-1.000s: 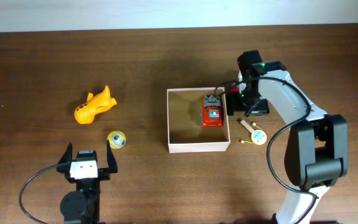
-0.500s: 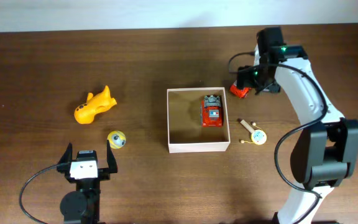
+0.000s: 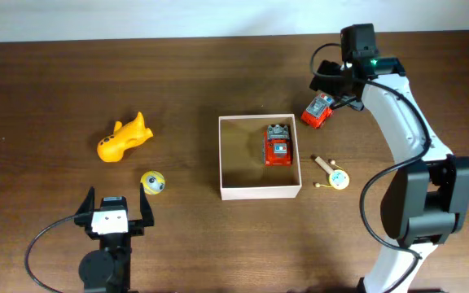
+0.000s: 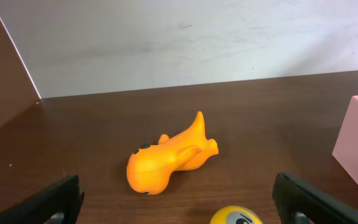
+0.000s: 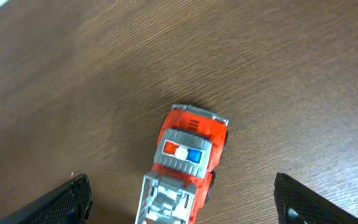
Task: Pack container
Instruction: 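Move the right gripper to the second red toy truck, then lower the right gripper and grasp the second red truck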
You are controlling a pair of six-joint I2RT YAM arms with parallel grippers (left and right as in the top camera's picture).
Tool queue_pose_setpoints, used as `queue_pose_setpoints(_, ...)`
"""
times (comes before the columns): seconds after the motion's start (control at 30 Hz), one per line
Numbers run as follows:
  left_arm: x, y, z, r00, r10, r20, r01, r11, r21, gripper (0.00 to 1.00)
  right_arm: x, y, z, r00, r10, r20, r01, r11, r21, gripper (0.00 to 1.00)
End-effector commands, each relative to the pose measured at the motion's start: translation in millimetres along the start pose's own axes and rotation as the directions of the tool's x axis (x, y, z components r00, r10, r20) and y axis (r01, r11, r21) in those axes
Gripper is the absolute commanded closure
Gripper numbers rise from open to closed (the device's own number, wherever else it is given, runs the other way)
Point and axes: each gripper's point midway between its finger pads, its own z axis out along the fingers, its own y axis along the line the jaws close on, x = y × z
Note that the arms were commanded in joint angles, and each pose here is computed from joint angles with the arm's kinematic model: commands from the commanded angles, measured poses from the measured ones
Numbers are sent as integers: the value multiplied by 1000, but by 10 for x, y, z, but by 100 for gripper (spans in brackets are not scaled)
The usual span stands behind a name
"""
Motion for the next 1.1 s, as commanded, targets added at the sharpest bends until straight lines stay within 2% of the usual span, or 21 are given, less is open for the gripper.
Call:
queue_pose_setpoints(0.0,0,1,-3,1000,9,4,-9,1000,1,1,-3,-46,153,993,115,7,-116,992,45,11)
queue_pose_setpoints(0.17,0,2,-3,1000,9,4,-9,1000,1,1,196,36,374,994,104,-43,-101,993,64,3)
queue_pose_setpoints(0.53,0,1,-3,1000,9,4,-9,1000,1,1,394,32,655,989,117,-89,-108,989,101,2)
queue_pose_setpoints(0.87,0,1,-3,1000,9,4,-9,1000,1,1,461,-21,798,986,125,-106,-112,986,124,5)
queue_pose_setpoints(1.07,0,1,-3,1000,9,4,-9,1000,1,1,417,3,812,988,123,-88,-113,987,113,12)
